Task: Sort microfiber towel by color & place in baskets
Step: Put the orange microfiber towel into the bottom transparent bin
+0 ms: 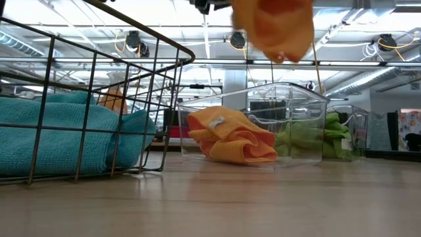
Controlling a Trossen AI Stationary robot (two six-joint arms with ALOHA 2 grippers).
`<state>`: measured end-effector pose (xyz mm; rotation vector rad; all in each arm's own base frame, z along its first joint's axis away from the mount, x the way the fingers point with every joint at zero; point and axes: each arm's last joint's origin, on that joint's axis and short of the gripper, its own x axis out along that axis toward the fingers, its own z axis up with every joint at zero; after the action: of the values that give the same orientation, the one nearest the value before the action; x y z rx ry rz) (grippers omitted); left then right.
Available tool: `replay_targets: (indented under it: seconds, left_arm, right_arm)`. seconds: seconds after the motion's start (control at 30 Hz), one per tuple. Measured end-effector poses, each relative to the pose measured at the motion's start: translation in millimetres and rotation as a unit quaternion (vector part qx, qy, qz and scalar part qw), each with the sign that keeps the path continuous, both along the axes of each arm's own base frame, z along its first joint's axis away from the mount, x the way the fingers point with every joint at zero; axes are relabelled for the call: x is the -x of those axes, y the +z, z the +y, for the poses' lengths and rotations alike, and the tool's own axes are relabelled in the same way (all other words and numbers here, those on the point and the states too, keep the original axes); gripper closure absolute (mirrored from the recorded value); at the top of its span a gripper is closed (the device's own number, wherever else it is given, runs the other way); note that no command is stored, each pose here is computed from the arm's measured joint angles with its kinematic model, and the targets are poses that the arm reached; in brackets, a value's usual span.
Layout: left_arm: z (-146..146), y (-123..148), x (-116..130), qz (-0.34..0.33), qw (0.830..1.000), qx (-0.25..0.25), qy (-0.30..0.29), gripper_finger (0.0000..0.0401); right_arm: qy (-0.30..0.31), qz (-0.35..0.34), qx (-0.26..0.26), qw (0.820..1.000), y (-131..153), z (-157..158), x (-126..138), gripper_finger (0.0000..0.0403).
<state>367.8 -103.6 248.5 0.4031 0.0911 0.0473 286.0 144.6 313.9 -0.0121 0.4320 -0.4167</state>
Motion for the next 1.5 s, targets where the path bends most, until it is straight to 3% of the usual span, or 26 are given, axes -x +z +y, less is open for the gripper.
replay_targets:
  seconds: [0.33, 0.53, 0.67, 0.83, 1.03, 1.3, 1.5]
  left_arm:
    - [16.7, -9.9, -2.4, 0.055, 0.998, -0.027, 0.026, 0.0393]
    - [39.3, -9.8, -7.2, 0.056, 0.997, -0.027, 0.041, 0.0393]
    - [55.0, -10.1, -10.0, 0.058, 0.998, -0.017, 0.035, 0.0393]
    - [70.6, -17.1, -13.3, 0.075, 0.996, 0.039, 0.017, 0.0393]
    - [74.0, -22.7, -12.1, 0.104, 0.994, 0.037, 0.023, 0.0393]
    - [72.1, -32.5, -15.2, 0.120, 0.992, 0.040, -0.002, 0.0393]
    - [72.3, -40.9, -17.5, 0.133, 0.990, 0.039, -0.001, 0.0392]
  right_arm:
    - [-0.030, 0.096, -0.046, 0.994, -11.4, 0.8, 39.3, 0.0198]
    - [-0.019, 0.165, -0.097, 0.981, -18.4, 5.1, 54.3, 0.0186]
    - [-0.011, 0.163, -0.099, 0.982, -18.3, 11.0, 58.1, 0.0192]
    - [-0.006, 0.116, -0.018, 0.993, -13.7, 16.3, 58.5, 0.0210]
    - [-0.068, 0.058, 0.067, 0.994, -11.1, 6.8, 49.0, 0.0265]
    - [-0.102, 0.057, 0.076, 0.990, -15.4, -13.4, 28.6, 0.0364]
    - [-0.111, 0.058, 0.056, 0.990, -13.0, -30.8, 13.5, 0.0400]
